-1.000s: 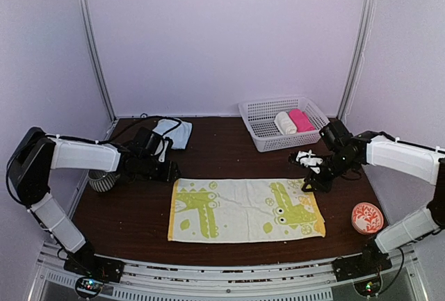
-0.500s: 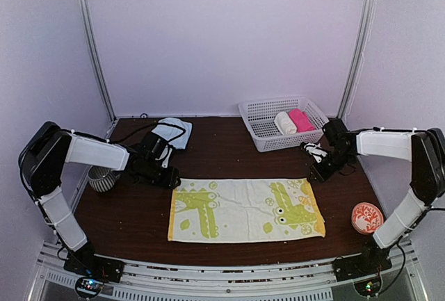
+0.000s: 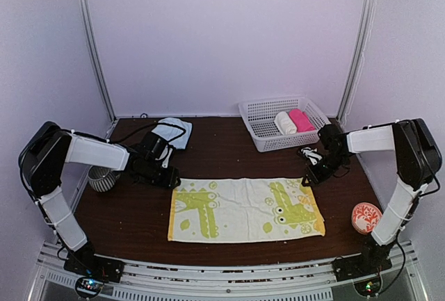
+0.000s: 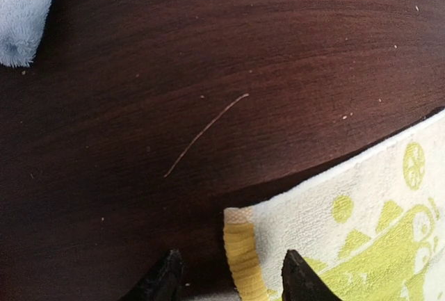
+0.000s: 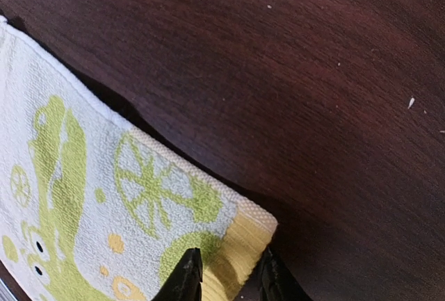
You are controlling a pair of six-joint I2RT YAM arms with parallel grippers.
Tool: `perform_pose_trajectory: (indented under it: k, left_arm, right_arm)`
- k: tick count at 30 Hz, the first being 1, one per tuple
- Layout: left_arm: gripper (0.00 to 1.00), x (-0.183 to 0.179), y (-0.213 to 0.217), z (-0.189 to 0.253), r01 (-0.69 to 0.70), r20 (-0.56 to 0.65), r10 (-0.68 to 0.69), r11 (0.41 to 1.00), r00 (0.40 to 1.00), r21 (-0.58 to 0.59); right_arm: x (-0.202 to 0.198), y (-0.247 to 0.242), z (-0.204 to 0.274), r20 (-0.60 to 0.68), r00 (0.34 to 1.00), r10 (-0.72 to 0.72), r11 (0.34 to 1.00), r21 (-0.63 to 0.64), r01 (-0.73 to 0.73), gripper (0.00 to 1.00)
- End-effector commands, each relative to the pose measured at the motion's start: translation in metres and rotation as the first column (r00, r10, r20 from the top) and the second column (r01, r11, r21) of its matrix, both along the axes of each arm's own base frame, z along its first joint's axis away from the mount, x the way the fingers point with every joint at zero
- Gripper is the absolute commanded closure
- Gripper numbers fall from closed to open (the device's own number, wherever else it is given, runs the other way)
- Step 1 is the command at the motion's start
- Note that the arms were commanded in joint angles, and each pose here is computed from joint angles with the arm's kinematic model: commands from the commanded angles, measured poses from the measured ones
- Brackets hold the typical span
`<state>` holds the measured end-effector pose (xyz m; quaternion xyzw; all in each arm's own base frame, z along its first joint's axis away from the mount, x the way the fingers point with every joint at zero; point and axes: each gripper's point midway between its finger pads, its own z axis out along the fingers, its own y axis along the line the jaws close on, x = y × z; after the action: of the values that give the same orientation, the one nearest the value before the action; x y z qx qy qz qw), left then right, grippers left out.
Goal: Roll the towels
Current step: Pick up the towel from the center of the board.
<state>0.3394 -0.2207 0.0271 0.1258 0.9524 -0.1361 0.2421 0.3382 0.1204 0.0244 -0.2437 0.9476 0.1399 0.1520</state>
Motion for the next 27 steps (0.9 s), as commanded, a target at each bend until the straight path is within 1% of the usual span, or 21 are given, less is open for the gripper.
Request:
perform_pose_trajectory:
  k: [1,6,10,12,16,19,21,22,24,27]
  left_arm:
    - [0.50,0.008,-0.003,0.007,0.006,0.033,-0.006,1.000,0.999,-0.011]
    - [0.50,0.011,0.000,0.016,-0.003,0.060,0.003,1.000,0.998,-0.006]
    - [0.50,0.011,0.002,0.019,-0.011,0.071,0.011,1.000,0.997,-0.003]
    - [0.50,0.010,0.003,0.020,-0.013,0.074,0.013,1.000,0.997,-0.003]
    - [0.49,0.009,0.006,0.025,-0.022,0.088,0.022,1.000,0.996,-0.003]
    - [0.38,0.007,0.006,0.027,-0.013,0.095,0.016,0.999,0.995,-0.033]
    - [0.35,0.006,0.003,0.027,0.002,0.087,0.008,0.993,0.996,-0.116]
    - [0.35,0.006,0.002,0.028,0.009,0.084,0.005,0.986,0.996,-0.167]
    - [0.35,0.007,0.001,0.027,0.014,0.066,0.001,0.974,0.998,-0.226]
    - [0.39,0.012,-0.007,0.026,0.038,0.051,-0.025,0.964,0.998,-0.264]
  right_arm:
    - [0.019,0.014,0.009,0.038,0.999,-0.014,0.995,0.099,0.010,0.74]
    - [0.027,0.006,0.008,0.055,0.997,-0.050,0.995,0.093,0.045,0.81]
    - [0.027,0.005,0.003,0.044,0.997,-0.059,0.993,0.101,0.054,0.96]
    - [0.030,-0.005,0.003,0.063,0.994,-0.084,0.994,0.072,0.080,1.00]
    - [0.035,-0.037,0.010,0.120,0.979,-0.167,0.986,0.001,0.168,1.00]
    - [0.034,-0.050,0.010,0.152,0.968,-0.199,0.979,-0.001,0.202,1.00]
    - [0.032,-0.050,0.003,0.132,0.973,-0.190,0.981,-0.007,0.192,1.00]
    - [0.031,-0.048,-0.001,0.111,0.977,-0.183,0.983,-0.004,0.184,1.00]
    - [0.031,-0.046,-0.002,0.097,0.980,-0.174,0.985,0.003,0.174,1.00]
    - [0.033,-0.043,-0.002,0.096,0.982,-0.164,0.986,0.016,0.163,1.00]
